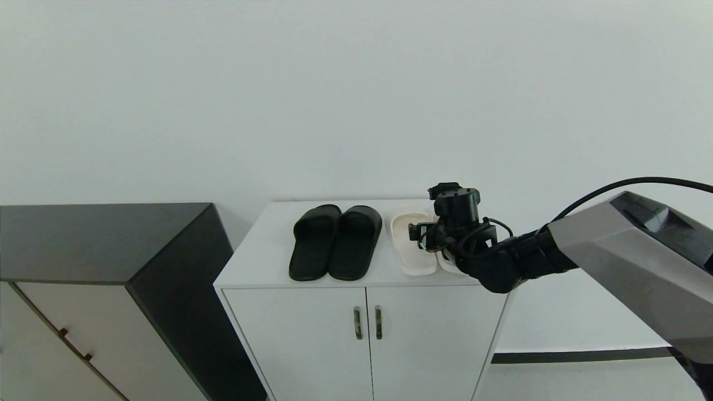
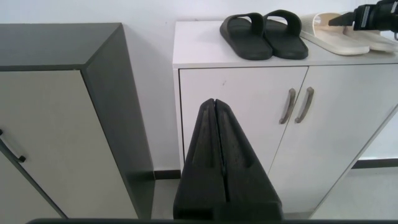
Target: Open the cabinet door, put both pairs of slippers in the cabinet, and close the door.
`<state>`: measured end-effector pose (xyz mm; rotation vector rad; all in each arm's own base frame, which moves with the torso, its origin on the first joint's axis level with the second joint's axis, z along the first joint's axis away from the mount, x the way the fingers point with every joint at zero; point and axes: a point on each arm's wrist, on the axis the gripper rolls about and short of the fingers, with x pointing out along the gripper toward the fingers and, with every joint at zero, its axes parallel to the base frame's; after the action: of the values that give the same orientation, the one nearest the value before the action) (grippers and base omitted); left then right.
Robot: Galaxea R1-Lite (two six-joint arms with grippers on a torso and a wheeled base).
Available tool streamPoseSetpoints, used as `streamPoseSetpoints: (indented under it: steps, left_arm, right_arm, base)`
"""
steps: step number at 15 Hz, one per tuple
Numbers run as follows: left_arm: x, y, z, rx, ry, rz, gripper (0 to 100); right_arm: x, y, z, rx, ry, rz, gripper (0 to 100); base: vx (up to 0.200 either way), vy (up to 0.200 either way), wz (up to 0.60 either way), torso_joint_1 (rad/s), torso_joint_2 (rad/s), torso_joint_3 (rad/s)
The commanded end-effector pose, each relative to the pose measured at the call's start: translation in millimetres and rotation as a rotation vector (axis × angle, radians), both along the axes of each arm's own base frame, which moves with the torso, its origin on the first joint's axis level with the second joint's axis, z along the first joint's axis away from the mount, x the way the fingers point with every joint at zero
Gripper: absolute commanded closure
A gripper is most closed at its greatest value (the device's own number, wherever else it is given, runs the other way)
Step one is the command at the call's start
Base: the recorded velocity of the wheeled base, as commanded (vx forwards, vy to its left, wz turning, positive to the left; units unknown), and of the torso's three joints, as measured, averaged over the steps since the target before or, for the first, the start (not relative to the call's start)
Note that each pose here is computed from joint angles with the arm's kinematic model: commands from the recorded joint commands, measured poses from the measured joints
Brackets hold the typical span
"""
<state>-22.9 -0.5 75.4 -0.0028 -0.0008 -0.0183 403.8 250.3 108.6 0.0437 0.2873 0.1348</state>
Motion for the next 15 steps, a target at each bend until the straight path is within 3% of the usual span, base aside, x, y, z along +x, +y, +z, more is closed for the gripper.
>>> streamPoseSetpoints:
  steps: [1,6,7,15]
  left_arm:
    - [0,0.0,0.1,0.000,0.001,0.000,100]
    - [0,0.0,0.1,-0.002,0.001,0.000,100]
    - [0,0.0,0.1,-0.002,0.001,0.000,100]
    - [0,0.0,0.1,-0.005,0.001,0.000,100]
  right_arm:
    - [6,-1,-3,0.002,-0.002,-0.008,0]
    - [16,3,-7,0.012,-0.018,-0.011,0]
    - [19,3,-8,0.011,-0.014,-0.015,100]
    - [22,2,9,0.025,-0.018,-0.024,100]
  base:
    - [0.000,0.000,0.00,0.000,0.00,0.000]
    - [0.000,0.000,0.00,0.000,0.00,0.000]
    - [0.000,0.000,0.00,0.000,0.00,0.000]
    - [0.000,0.000,0.00,0.000,0.00,0.000]
